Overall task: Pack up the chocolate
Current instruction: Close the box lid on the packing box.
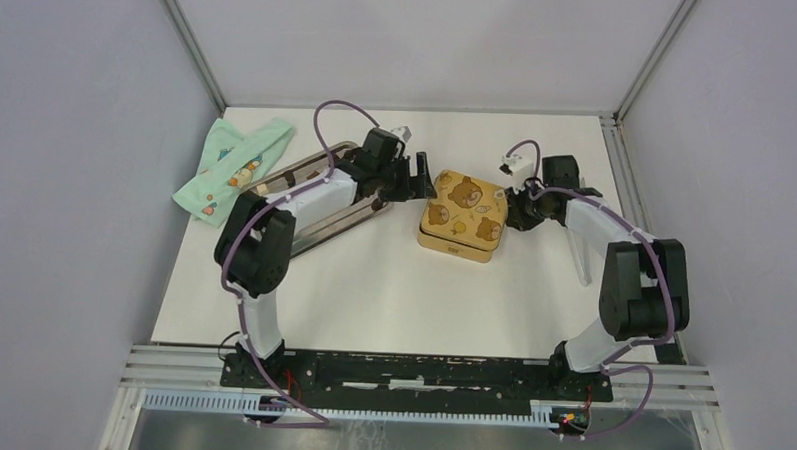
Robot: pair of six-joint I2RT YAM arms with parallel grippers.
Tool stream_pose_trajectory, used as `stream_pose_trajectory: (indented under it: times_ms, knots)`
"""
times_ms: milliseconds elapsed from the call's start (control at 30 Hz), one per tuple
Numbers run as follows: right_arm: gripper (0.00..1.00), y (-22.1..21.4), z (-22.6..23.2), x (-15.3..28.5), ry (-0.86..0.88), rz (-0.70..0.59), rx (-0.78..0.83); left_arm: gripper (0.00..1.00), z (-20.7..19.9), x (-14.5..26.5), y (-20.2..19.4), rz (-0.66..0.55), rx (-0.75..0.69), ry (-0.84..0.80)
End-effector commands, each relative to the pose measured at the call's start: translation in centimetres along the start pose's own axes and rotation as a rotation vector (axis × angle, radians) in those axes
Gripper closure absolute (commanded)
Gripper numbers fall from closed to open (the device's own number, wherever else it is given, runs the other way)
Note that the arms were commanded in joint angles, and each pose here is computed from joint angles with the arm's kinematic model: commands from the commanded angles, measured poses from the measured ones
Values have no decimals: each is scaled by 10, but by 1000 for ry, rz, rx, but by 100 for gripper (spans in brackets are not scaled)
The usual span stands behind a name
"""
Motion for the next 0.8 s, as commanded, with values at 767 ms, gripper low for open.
stream_pose_trajectory:
  times_ms: [767]
  knots:
    - [80,27,24,10,-41,-7,214,40,1,-5,-31,147,9,-126]
Point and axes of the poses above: each gripper's point midway between its finger pads, its own x axis back along the fingers, its own z axis along the line the jaws close on, y = z × x, the point moved 10 cm from there along x, back along the fingers, and after that the axes turned 7 degrees about x, right-handed, at the moved point
